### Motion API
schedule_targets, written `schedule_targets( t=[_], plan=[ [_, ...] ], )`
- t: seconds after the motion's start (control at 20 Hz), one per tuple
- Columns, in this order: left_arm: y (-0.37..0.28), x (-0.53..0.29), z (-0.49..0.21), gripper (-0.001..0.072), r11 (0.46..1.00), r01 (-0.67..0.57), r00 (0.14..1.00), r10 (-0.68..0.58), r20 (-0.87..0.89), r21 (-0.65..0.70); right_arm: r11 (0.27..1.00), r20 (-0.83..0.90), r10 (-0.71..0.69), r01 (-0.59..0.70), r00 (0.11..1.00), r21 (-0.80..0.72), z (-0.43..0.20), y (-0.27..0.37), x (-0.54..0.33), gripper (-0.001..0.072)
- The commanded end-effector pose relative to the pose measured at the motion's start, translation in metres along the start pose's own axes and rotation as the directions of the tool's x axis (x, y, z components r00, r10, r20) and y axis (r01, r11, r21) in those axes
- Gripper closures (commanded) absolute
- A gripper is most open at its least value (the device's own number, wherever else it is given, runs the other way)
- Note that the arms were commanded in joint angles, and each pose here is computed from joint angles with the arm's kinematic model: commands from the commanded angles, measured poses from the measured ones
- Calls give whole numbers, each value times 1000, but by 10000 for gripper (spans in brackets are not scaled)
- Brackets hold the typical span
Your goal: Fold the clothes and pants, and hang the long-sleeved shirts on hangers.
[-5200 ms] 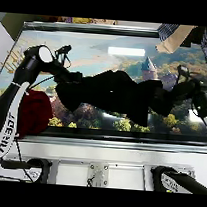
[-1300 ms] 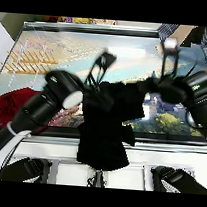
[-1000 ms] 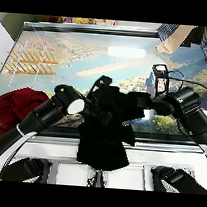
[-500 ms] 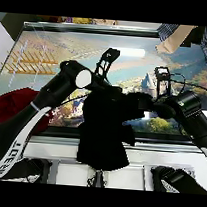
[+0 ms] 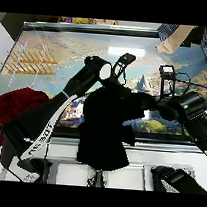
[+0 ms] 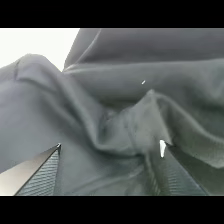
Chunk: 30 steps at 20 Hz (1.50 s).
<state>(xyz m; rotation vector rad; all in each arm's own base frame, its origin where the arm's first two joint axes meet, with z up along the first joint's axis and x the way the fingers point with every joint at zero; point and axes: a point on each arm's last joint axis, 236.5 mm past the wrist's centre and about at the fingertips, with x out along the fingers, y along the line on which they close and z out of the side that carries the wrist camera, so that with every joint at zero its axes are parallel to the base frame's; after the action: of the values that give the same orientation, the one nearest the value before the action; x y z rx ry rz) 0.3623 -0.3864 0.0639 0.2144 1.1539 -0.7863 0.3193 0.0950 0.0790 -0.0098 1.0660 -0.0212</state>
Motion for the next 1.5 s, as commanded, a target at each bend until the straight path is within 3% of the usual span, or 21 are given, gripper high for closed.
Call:
schedule_targets(
  t=[0.0,0.3,0.6,0.75,0.85,0.95,1.0,1.25,1.45],
  plan=[
    [-6,6,-2,-13,999,31,999,-31,-27,25,1000,3,-2,2,1000,2,0,-1,0,678],
    [-9,33,-28,-13,999,33,995,-30,-92,33,1000,1,1,-1,1000,4,0,0,0,678],
    [-10,39,-5,-13,999,34,999,-34,13,-16,1000,1,1,-1,1000,4,0,0,0,677],
    [-25,49,-16,-13,994,105,994,-106,-35,-21,1000,1,1,-1,1000,8,0,0,0,677],
    [-23,57,-20,184,994,106,993,-107,-56,-29,1000,0,1,-1,1000,20,0,0,0,677],
    [-14,55,-21,586,995,93,994,-95,-62,-39,1000,1,0,0,1000,18,0,0,0,678],
    [-7,50,-17,680,996,82,995,-84,-49,-45,1000,2,-1,1,1000,17,0,-1,0,678],
    [33,-59,41,682,994,49,971,-26,239,-94,997,142,-74,78,987,-20,40,-22,-29,678],
    [9,-237,93,682,999,34,796,-16,605,-17,997,449,-66,74,891,-2,134,-33,-139,678]
  ],
)
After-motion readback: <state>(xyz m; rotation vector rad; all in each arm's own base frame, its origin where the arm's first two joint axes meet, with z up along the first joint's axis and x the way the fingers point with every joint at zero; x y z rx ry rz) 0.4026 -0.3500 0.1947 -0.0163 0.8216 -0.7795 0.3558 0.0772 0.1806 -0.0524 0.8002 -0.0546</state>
